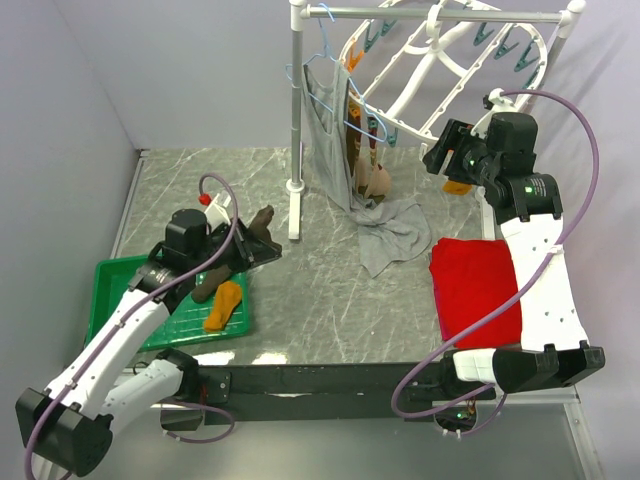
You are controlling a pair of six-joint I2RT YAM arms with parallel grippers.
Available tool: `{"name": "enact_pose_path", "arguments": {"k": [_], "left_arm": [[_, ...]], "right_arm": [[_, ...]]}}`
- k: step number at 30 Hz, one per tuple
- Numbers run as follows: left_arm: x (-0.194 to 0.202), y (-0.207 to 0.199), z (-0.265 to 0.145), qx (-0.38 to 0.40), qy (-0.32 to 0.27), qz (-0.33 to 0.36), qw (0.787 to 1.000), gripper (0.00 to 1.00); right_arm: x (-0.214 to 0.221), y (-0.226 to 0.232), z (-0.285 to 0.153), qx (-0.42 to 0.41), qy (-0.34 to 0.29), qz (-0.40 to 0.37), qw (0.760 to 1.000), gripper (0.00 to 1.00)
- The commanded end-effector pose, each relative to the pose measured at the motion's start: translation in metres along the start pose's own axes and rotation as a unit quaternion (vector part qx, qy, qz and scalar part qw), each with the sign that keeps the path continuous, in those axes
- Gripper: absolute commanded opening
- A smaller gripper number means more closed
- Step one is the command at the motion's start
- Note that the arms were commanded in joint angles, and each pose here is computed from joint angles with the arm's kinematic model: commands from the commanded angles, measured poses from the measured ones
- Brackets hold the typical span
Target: Remove the socks clipped to the hanger
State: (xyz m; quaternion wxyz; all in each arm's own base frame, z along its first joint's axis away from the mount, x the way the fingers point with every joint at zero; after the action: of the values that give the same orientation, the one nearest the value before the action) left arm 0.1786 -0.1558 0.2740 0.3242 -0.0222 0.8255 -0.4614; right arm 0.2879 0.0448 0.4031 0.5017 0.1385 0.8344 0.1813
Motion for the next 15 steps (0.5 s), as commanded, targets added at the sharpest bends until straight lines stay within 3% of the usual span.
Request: {"name": "enact_pose_path", "arguments": {"k": [1, 3, 5, 8, 11, 12, 14, 15], "left_arm": [[0.002, -0.014, -0.008, 0.059, 0.01, 0.031, 0.998, 0.03], [0.001, -0.005, -0.011, -0.004, -0.004, 0.011, 1.0, 0.01], [-0.013, 0.01, -0.018, -0.113, -0.078, -0.034, 0.99, 0.01], [-0.011, 0.041, -0.032, -0.255, -0.103, -0.108, 0.955, 0.01], [-0.008, 0.074, -0.045, -0.372, -0.133, -0.154, 0.906, 0.03], [-0.006, 0.081, -0.047, -0.39, -0.14, -0.165, 0.895, 0.06], [0.001, 0.101, -0.051, -0.413, -0.136, -0.199, 0.879, 0.24], [0.003, 0.105, -0.053, -0.417, -0.134, -0.211, 0.874, 0.43]], "right_arm": [[-0.006, 0.002, -0.013, -0.009, -0.018, -0.004, 1.0, 0.77], [-0.006, 0.003, -0.014, -0.01, -0.019, -0.003, 1.0, 0.77], [-0.005, 0.003, -0.015, -0.011, -0.019, -0.004, 1.0, 0.77], [-0.007, 0.004, -0.017, -0.013, -0.021, -0.005, 1.0, 0.77], [-0.01, 0.006, -0.019, -0.018, -0.024, -0.007, 1.0, 0.77], [-0.01, 0.007, -0.02, -0.018, -0.024, -0.007, 1.0, 0.77], [-0.01, 0.007, -0.021, -0.019, -0.026, -0.008, 0.999, 0.77], [-0.01, 0.006, -0.021, -0.018, -0.025, -0.007, 1.0, 0.77]]}}
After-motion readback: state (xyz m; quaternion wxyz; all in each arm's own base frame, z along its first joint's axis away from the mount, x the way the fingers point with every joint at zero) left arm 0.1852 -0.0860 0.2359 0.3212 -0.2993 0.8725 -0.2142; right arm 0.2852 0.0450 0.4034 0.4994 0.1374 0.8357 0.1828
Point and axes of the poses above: each gripper's point midway between its finger pads, its own z axis out along the fingers, its own y axis along the line the jaws close on, x = y × z, the point moved 8 cm from there along -z, back along the fingers, and after that the axes turned 8 degrees about z, right-handed, at the moved point
